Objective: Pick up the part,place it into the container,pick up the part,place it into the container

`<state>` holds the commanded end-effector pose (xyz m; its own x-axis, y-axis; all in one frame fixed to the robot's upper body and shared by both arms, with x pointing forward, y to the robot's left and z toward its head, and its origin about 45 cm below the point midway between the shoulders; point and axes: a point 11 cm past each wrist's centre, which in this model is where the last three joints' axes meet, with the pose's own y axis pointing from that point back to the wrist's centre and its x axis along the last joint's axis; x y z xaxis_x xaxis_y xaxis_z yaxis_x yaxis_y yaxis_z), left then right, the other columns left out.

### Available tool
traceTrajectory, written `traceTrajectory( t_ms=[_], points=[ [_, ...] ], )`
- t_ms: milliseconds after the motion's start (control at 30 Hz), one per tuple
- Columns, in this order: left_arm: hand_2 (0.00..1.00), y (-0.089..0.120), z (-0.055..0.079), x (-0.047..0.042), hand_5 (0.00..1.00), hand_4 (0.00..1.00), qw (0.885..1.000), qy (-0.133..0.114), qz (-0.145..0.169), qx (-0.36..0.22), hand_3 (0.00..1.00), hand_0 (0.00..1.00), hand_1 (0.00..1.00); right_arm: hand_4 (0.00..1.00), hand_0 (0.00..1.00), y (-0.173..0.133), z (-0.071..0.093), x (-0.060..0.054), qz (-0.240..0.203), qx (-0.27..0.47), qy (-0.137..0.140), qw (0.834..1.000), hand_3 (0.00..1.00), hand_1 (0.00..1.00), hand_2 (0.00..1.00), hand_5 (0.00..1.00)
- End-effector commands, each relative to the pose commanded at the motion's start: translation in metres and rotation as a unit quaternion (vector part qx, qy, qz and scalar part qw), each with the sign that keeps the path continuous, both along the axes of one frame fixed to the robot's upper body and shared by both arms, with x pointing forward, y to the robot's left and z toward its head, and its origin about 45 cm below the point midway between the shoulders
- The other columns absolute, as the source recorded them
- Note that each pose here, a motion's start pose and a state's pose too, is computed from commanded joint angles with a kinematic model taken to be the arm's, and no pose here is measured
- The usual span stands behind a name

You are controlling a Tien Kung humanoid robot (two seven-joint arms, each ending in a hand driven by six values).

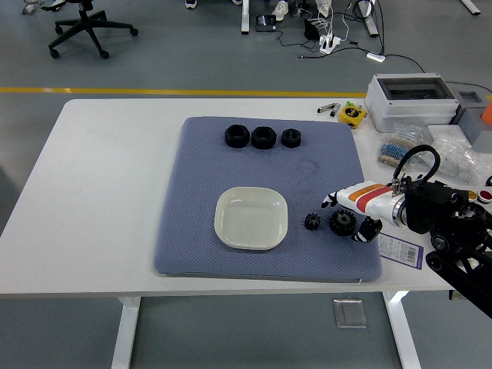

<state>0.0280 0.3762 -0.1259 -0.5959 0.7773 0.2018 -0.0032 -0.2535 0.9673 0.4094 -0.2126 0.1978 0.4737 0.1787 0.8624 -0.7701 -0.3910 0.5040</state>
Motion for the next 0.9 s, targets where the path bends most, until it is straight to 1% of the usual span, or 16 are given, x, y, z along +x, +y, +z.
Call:
traceTrajectory(
  t_ms=[100, 133, 300, 333, 500, 533, 700, 733, 833, 900],
  points=[
    [0.86, 0.0, 0.0, 0.0006, 0.743, 0.573, 1.0, 0.0, -0.001, 0.0, 0.626, 0.873, 0.835, 0.885, 0.73, -0.001, -0.003, 0.002, -0.002, 0.004, -0.003, 1.0, 0.828, 0.719, 0.774, 0.029],
    [0.859, 0.0, 0.0, 0.0006, 0.743, 0.573, 1.0, 0.0, -0.001, 0.0, 0.626, 0.873, 0.835, 0.873, 0.711, -0.002, -0.004, 0.003, -0.004, 0.005, -0.001, 1.0, 0.793, 0.694, 0.747, 0.034],
    [0.859, 0.0, 0.0, 0.0003, 0.743, 0.573, 1.0, 0.0, 0.0, 0.0, 0.626, 0.873, 0.835, 0.873, 0.711, -0.008, -0.01, 0.004, -0.014, 0.008, 0.004, 1.0, 0.793, 0.694, 0.747, 0.034],
    [0.858, 0.0, 0.0, 0.0003, 0.745, 0.573, 1.0, 0.001, 0.0, 0.0, 0.626, 0.873, 0.835, 0.861, 0.682, -0.009, -0.011, 0.004, -0.015, 0.009, 0.004, 1.0, 0.763, 0.674, 0.724, 0.04],
    [0.858, 0.0, 0.0, 0.0, 0.745, 0.573, 1.0, 0.001, 0.0, 0.0, 0.626, 0.873, 0.835, 0.861, 0.682, -0.012, -0.014, 0.004, -0.021, 0.015, 0.009, 1.0, 0.763, 0.674, 0.724, 0.04],
    [0.857, 0.0, 0.0, 0.0, 0.744, 0.573, 1.0, 0.001, 0.0, 0.0, 0.626, 0.873, 0.835, 0.669, 0.601, -0.013, -0.015, 0.004, -0.021, 0.016, 0.01, 1.0, 0.552, 0.575, 0.607, 0.009],
    [0.857, 0.0, 0.0, -0.0006, 0.744, 0.573, 1.0, 0.002, -0.001, 0.001, 0.626, 0.873, 0.835, 0.669, 0.601, -0.013, -0.016, 0.005, -0.027, 0.024, 0.011, 0.999, 0.552, 0.575, 0.607, 0.009],
    [0.858, 0.0, 0.0, -0.0009, 0.744, 0.573, 1.0, 0.002, -0.001, 0.001, 0.625, 0.873, 0.835, 0.524, 0.471, -0.013, -0.015, 0.005, -0.027, 0.026, 0.009, 0.999, 0.471, 0.475, 0.503, 0.015],
    [0.858, 0.0, 0.0, -0.0019, 0.744, 0.573, 1.0, 0.004, -0.001, 0.001, 0.625, 0.873, 0.835, 0.524, 0.471, -0.013, -0.015, 0.004, -0.029, 0.03, 0.006, 0.999, 0.471, 0.475, 0.503, 0.015],
    [0.858, 0.0, 0.0, -0.0028, 0.744, 0.573, 1.0, 0.005, -0.002, 0.001, 0.625, 0.873, 0.835, 0.524, 0.471, -0.014, -0.016, 0.004, -0.034, 0.033, 0.01, 0.999, 0.471, 0.475, 0.503, 0.015]
  ],
)
